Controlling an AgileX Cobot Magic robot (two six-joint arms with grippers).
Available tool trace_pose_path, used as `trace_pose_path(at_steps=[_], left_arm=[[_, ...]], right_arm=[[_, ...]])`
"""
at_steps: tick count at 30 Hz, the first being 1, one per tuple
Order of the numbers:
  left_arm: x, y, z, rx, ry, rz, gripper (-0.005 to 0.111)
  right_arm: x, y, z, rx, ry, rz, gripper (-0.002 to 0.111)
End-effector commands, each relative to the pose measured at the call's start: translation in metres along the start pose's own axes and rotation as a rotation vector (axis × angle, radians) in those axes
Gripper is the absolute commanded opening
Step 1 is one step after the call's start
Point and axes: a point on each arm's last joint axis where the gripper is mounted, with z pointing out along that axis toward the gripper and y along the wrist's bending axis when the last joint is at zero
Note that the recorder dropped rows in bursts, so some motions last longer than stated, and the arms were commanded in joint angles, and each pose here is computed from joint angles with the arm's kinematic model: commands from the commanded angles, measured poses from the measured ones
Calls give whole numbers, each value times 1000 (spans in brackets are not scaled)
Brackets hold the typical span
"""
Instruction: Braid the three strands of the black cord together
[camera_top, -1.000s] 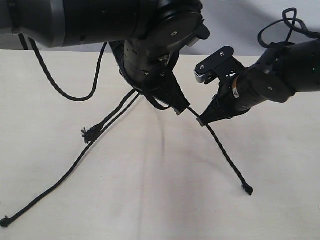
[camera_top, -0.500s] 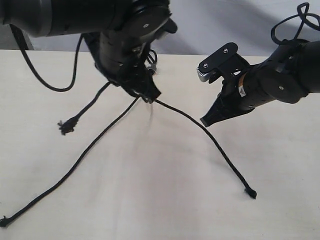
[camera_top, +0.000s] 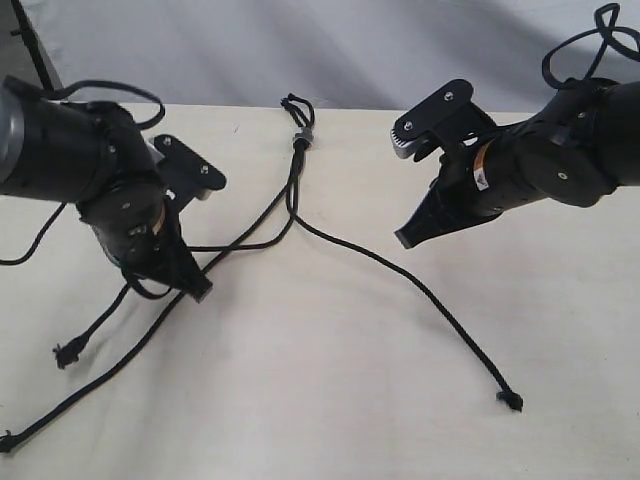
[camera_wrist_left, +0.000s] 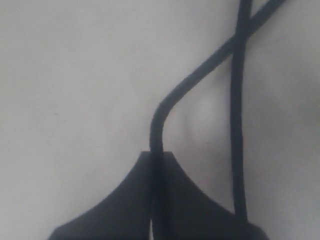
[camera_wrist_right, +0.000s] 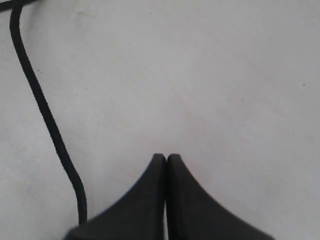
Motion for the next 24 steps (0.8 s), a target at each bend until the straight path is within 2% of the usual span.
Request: trace_pose_path(at_steps=[1, 5, 7, 10, 12, 14, 15, 18, 20, 23, 24], left_arm=[[18, -11, 10, 68, -31, 0, 1], [34, -21, 18, 128, -26, -24, 1], [43, -27, 20, 165, 1, -85, 1], [51, -45, 17, 225, 47, -111, 1], [55, -66, 11, 282, 80, -68, 1], [57, -92, -1, 354, 82, 16, 1], [59, -108, -11, 383, 58, 117, 1], [58, -127, -34, 397, -22, 246, 1], [54, -121, -47, 380, -78, 240, 1], [45, -91, -62, 310, -163, 150, 1], [41, -75, -67, 285, -194, 94, 1]], right_arm=[[-1, 1, -1, -4, -11, -10, 0], [-2, 1, -2, -4, -17, -9, 0], [-4, 0, -4, 3, -35, -33, 0], [-5, -1, -7, 13, -50, -56, 0], [-7, -2, -11, 17, -62, -55, 0], [-9, -3, -14, 15, -75, 28, 0], [-10, -3, -16, 14, -87, 51, 0], [-15, -5, -24, 14, -129, 84, 0], [-16, -6, -28, 16, -143, 101, 0], [-17, -7, -31, 19, -152, 102, 0], [-17, -7, -31, 18, -154, 102, 0]])
